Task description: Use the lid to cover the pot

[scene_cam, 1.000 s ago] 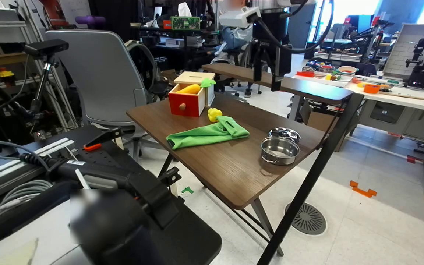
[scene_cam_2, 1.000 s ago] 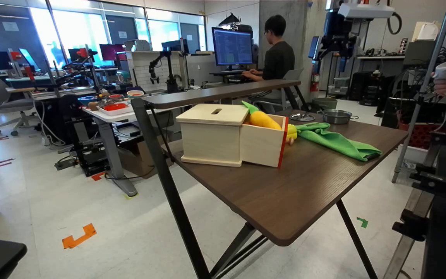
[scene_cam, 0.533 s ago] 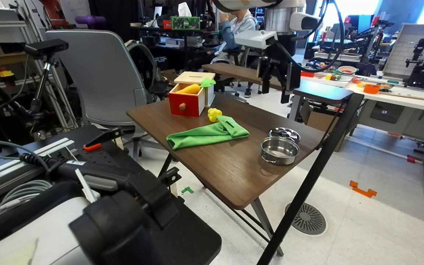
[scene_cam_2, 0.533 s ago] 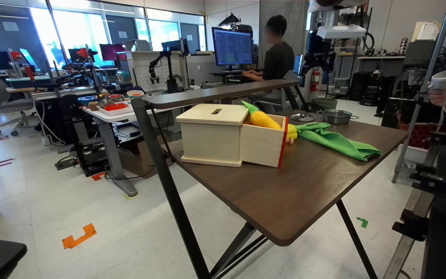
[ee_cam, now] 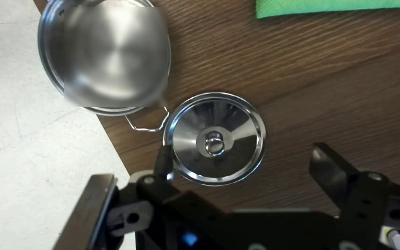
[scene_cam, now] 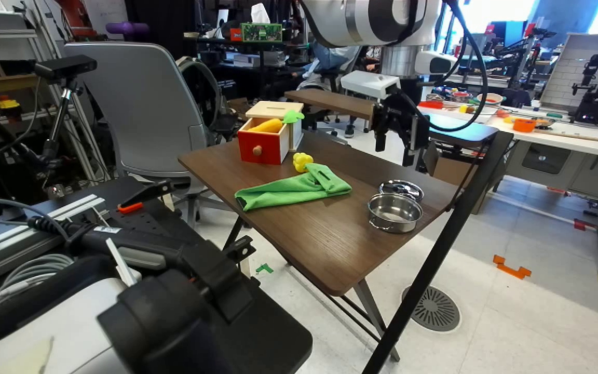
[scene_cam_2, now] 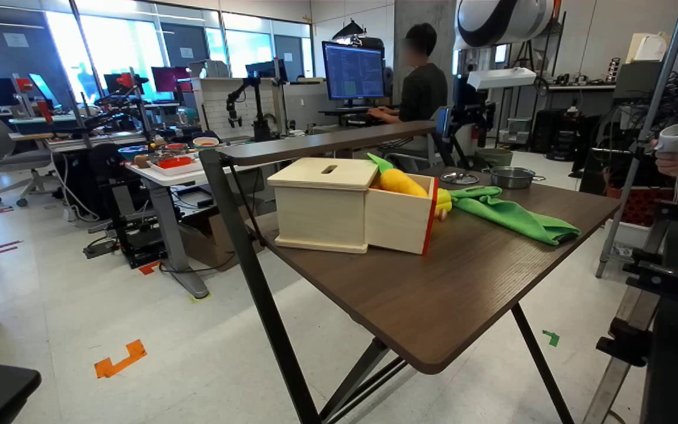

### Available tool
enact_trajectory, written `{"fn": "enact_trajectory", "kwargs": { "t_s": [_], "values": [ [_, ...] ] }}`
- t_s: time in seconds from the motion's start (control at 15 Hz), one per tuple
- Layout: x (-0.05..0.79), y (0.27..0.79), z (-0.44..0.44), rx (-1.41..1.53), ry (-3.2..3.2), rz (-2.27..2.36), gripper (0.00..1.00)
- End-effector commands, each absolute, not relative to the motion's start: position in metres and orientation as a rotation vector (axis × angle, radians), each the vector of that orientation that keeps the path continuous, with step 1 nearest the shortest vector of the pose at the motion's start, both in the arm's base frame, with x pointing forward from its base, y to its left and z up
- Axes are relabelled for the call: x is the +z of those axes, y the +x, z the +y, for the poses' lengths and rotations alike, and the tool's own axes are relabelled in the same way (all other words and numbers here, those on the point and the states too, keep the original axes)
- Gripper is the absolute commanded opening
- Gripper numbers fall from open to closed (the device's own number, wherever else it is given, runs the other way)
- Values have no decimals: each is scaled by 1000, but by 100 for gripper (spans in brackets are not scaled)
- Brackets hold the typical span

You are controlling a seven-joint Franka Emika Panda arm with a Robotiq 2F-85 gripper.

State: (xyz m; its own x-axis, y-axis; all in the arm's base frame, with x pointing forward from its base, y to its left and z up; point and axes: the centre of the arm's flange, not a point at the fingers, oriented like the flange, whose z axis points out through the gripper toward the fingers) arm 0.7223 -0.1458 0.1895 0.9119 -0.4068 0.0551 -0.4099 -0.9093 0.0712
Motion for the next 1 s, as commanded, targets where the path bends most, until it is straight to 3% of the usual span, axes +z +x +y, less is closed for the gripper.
{"fn": "enact_trajectory", "kwargs": {
  "t_s": [0.0, 0.93],
  "values": [
    [177, 745, -153, 33, 2991, -614, 100],
    [147, 758, -156, -16, 2974, -613, 100]
  ]
}}
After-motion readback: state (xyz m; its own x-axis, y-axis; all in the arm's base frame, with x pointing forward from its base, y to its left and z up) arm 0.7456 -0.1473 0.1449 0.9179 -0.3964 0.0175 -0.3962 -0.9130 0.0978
